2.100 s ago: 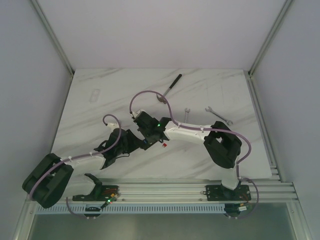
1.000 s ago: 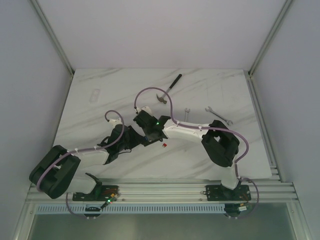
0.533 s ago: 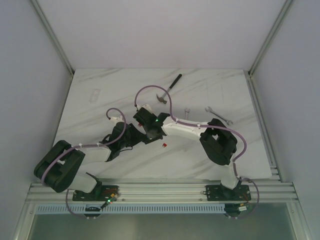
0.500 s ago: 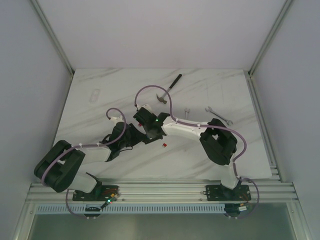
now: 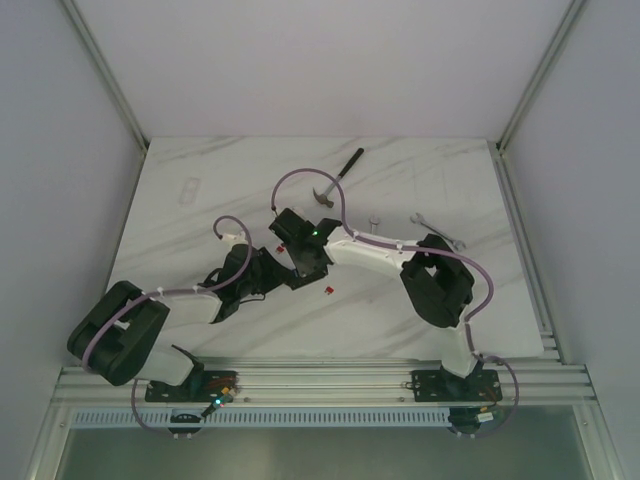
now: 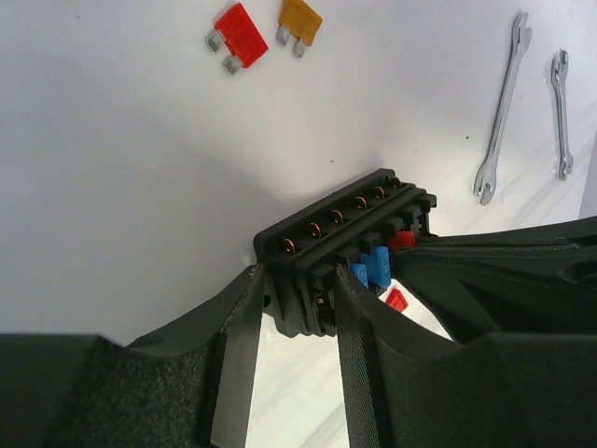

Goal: Snap on the fuse box
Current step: Install the fuse at the fuse box base.

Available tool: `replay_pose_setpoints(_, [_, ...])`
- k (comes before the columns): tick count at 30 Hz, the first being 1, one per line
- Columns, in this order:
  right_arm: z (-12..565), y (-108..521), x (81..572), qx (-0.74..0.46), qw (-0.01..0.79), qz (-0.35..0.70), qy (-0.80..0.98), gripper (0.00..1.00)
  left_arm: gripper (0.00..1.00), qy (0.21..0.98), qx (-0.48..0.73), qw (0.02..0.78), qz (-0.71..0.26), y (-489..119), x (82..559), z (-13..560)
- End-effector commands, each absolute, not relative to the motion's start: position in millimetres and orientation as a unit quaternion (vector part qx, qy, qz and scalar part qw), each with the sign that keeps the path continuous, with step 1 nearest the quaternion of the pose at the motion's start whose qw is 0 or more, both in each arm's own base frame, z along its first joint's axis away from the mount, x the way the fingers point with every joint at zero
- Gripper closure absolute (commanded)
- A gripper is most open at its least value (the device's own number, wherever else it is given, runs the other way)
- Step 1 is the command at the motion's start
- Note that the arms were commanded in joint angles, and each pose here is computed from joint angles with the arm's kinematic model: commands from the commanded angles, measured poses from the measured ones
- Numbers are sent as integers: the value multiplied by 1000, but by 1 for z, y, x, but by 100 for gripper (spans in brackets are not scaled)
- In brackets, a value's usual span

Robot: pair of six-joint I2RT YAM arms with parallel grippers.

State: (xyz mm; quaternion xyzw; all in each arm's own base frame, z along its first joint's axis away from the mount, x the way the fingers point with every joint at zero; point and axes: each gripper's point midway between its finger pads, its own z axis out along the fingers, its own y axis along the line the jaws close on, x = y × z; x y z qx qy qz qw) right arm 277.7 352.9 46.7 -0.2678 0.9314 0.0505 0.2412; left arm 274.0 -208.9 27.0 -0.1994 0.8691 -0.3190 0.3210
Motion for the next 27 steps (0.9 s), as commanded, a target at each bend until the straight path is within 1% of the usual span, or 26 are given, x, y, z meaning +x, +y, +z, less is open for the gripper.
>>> replay_pose_setpoints(1, [30,345,240,-282,145,49,947,94,55,899,-180,248,-314,-212,239,6])
replay_pose_setpoints(3, [38,350,246,-277,154,51,947,85,55,898,-175,243,-321,-216,239,8])
replay_pose_setpoints(7, [50,355,257,-266,172,48,947,81,53,899,-169,235,-329,-219,236,9])
replay_pose_setpoints(10, [62,358,265,-259,188,49,946,74,52,900,-167,231,-329,-219,233,9])
replay_pose_setpoints(12, [73,360,270,-254,205,52,944,72,52,903,-166,226,-325,-218,231,7])
replay_pose_setpoints(14, [83,363,275,-251,217,58,942,70,51,898,-162,238,-333,-219,234,17])
replay_pose_setpoints(17, [93,365,279,-243,221,72,942,69,50,897,-161,241,-334,-219,234,19])
replay_pose_setpoints(21, [87,356,280,-238,207,60,947,71,50,898,-160,240,-333,-218,234,19])
replay_pose_setpoints(27, [85,345,274,-257,189,54,946,71,49,899,-158,234,-334,-220,233,18])
